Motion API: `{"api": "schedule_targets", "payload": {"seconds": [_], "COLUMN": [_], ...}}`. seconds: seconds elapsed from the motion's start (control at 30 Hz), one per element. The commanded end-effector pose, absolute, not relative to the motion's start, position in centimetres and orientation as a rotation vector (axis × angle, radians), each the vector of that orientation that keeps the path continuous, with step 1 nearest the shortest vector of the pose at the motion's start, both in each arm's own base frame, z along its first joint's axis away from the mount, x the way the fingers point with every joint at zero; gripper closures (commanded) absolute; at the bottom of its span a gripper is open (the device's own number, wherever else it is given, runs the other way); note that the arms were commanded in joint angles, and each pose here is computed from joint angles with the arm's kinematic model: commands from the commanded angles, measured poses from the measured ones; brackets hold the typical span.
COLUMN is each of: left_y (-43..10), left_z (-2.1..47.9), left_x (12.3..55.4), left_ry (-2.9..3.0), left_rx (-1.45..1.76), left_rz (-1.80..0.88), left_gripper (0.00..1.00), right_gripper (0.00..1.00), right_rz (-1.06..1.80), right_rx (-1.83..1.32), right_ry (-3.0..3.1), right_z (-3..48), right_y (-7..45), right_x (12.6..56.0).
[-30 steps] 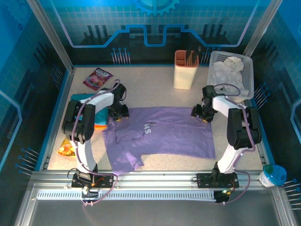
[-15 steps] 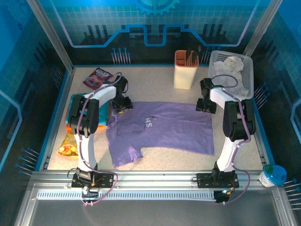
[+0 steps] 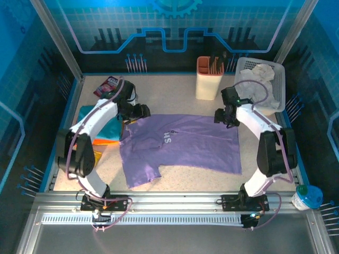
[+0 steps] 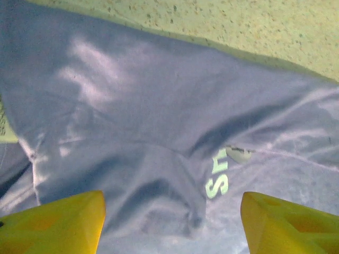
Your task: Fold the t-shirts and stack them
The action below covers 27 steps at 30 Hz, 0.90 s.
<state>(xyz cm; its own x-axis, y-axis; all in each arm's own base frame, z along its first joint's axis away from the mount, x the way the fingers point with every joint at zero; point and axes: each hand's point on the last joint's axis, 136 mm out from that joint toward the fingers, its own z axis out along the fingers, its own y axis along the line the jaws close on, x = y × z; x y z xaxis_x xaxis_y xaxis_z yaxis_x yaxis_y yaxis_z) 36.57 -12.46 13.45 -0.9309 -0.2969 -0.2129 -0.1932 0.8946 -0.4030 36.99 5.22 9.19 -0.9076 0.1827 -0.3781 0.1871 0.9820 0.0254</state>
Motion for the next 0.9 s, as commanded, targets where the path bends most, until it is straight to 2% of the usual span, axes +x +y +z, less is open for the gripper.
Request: {"api": "schedule_targets", "payload": {"seconds": [0.0,0.13,0.3,0.47,0.5,0.7,0.87], "left_y": [-12.4,-12.0,-11.7,-12.5,-12.8,-13.4,-13.7], "left_z": [11.6,10.8,9.7,9.4,9.2,8.1,7.6], "left_x": [32.3,29.5,26.5,23.8,23.2,19.2,15.7], "left_ry": [2.902,2.92,2.965,2.999,3.004,3.085,3.105], "left_rx": [-0.354,-0.355,-0.379,-0.395,-0.399,-0.424,-0.492], "left_rz": [-0.524,-0.484,-0.474,-0.501,-0.506,-0.464,-0.478], "left_gripper": [0.3,0.3,0.3,0.32,0.32,0.35,0.36], "right_gripper": [0.29,0.25,0.24,0.24,0.27,0.27,0.26], "right_rz": [0.157,0.229,0.162,0.066,0.073,0.104,0.123], "right_rx": [0.31,0.297,0.315,0.337,0.342,0.388,0.397], "right_ry": [2.836,2.89,2.975,2.99,2.986,2.971,2.958], "right_z": [6.8,4.5,1.6,0.8,0.8,1.4,2.0], "right_y": [8.0,10.0,9.5,7.8,7.5,6.9,6.7], "right_x": [33.3,30.5,29.2,30.2,30.7,33.3,33.5]}}
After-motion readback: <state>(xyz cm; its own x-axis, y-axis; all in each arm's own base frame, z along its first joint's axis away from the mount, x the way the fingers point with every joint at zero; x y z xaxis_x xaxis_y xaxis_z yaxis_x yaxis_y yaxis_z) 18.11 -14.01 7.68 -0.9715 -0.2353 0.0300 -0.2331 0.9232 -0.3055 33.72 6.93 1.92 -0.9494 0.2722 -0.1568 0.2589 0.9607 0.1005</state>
